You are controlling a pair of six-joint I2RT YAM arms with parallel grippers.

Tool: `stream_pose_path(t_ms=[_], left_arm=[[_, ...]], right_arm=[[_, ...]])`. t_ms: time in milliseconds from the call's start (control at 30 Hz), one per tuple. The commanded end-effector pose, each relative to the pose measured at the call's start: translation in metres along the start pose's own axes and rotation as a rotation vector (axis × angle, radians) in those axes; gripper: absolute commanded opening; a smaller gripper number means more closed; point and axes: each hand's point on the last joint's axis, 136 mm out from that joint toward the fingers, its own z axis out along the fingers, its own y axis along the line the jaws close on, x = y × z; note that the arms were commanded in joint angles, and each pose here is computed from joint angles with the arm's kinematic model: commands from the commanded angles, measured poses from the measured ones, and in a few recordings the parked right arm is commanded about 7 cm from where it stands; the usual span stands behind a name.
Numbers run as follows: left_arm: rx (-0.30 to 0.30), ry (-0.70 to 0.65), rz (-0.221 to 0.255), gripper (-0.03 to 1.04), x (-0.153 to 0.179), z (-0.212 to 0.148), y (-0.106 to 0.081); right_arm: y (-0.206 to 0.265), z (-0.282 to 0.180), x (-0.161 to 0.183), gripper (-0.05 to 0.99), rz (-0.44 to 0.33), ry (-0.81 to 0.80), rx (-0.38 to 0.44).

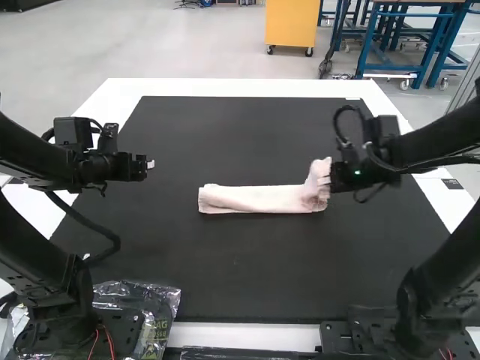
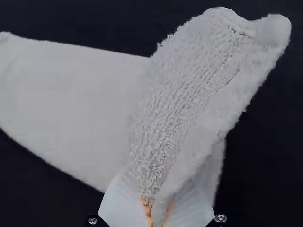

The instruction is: Fold the towel.

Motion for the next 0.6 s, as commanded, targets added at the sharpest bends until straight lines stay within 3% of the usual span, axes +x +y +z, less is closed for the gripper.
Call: stream_pose_path(t_ms=[0, 300, 567], left_arm=[[0.000, -0.056, 0.022, 0.97, -0.021, -0.004, 0.000], [0.003, -0.039, 0.015, 0.97, -0.004, -0.005, -0.002], [0.003, -0.041, 0.016, 0.97, 0.004, -0.006, -0.003]], right_arm=[[0.039, 0.008, -0.019, -0.02, -0.014, -0.038, -0.074], [0.114, 0.041, -0.024, -0.02, -0.081, -0.019, -0.204], [0.155, 0.069, -0.026, -0.02, -0.154, 0.012, -0.266]])
